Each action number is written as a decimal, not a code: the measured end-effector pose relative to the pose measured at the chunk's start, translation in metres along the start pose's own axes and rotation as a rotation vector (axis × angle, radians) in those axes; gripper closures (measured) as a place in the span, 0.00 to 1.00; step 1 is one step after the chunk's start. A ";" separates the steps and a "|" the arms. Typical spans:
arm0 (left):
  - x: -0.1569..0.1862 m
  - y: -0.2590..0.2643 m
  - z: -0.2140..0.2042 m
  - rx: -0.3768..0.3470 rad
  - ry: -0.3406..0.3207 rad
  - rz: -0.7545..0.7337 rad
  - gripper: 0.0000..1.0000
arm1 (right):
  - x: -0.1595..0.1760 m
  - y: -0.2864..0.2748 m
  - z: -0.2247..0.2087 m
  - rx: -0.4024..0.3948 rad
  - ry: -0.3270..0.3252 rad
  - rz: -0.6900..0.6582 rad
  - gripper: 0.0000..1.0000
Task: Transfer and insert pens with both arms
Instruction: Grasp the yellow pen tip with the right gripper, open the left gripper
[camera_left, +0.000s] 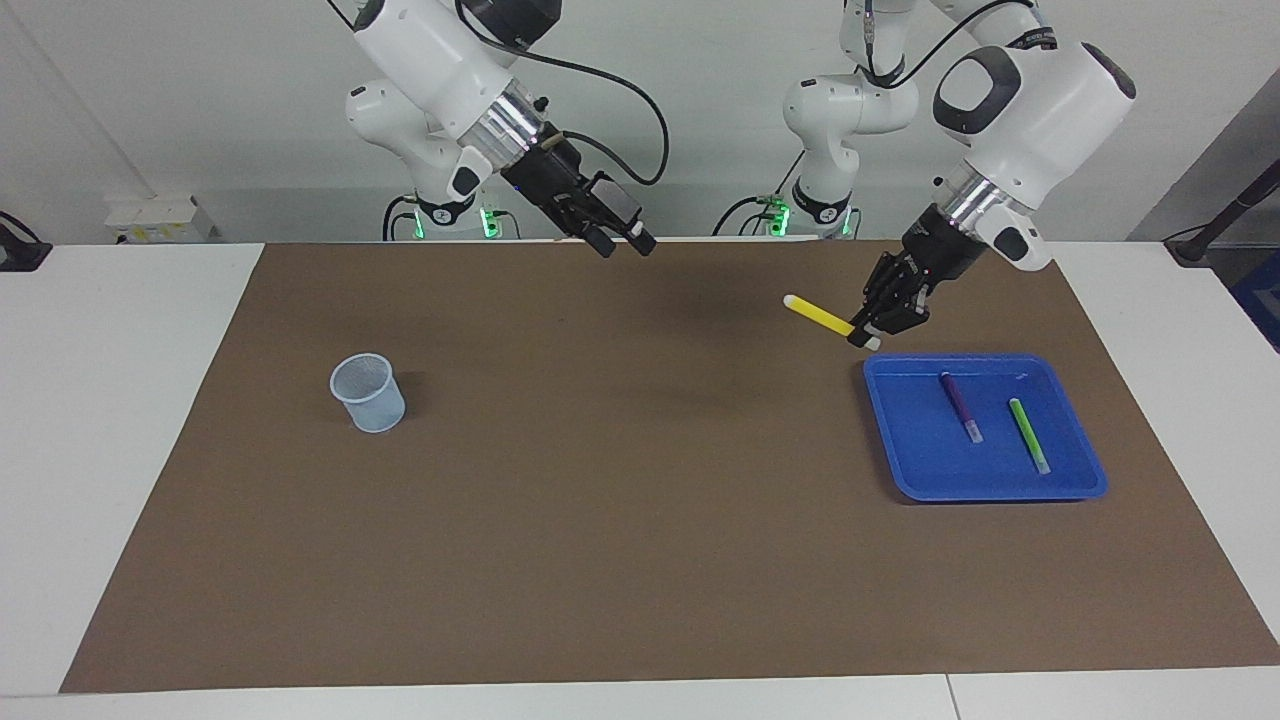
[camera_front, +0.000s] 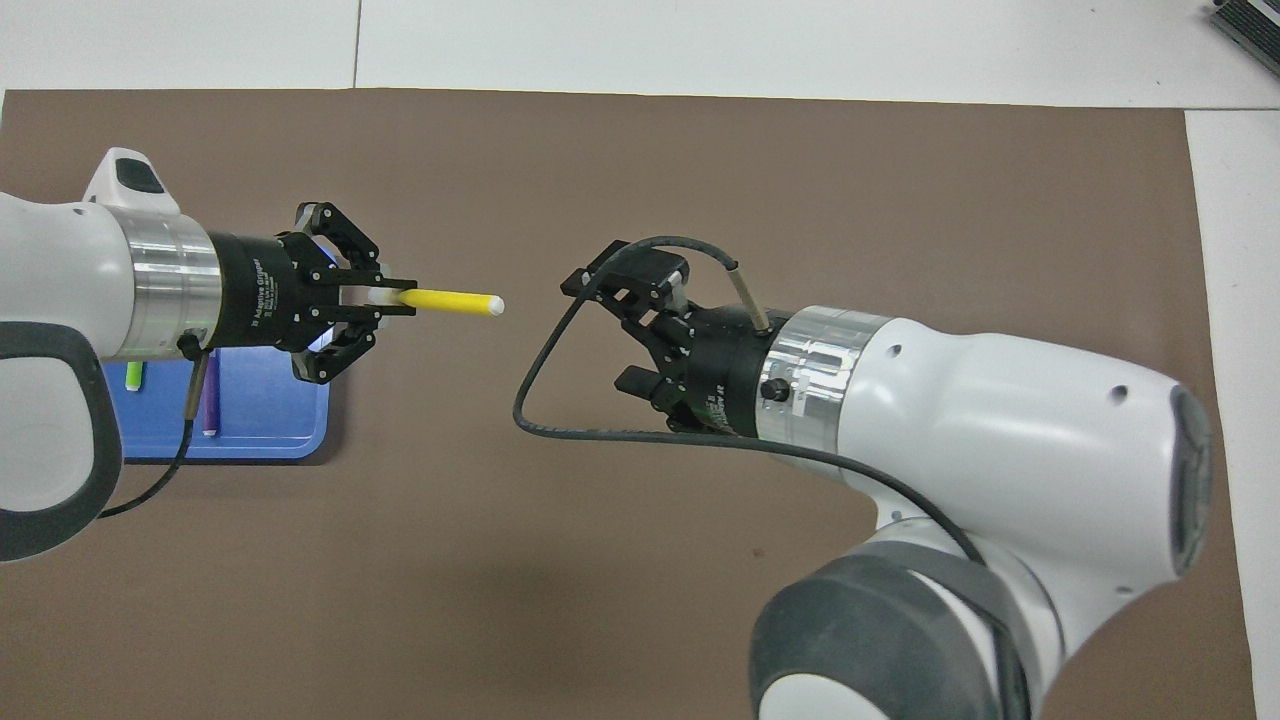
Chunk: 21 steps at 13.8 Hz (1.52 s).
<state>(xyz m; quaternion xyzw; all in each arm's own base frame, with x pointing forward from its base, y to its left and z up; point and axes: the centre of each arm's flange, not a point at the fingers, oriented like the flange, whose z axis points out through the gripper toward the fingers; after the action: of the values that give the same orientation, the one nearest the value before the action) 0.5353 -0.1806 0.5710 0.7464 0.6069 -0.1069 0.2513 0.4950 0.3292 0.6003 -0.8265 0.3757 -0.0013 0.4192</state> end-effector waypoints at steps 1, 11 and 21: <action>-0.005 -0.003 0.003 0.004 -0.008 -0.011 0.83 | -0.008 0.001 0.008 0.002 -0.004 -0.002 0.00; -0.008 -0.025 0.001 0.010 -0.034 -0.044 0.83 | -0.009 -0.005 0.031 0.031 0.014 -0.003 0.08; -0.011 -0.028 0.003 0.015 -0.048 -0.071 0.83 | -0.024 -0.004 0.054 0.044 0.010 -0.011 0.42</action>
<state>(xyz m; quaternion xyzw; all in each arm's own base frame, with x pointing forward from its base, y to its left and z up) 0.5063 -0.1880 0.5669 0.7234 0.6259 -0.1383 0.2564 0.4971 0.3827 0.5758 -0.8192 0.3733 -0.0161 0.4352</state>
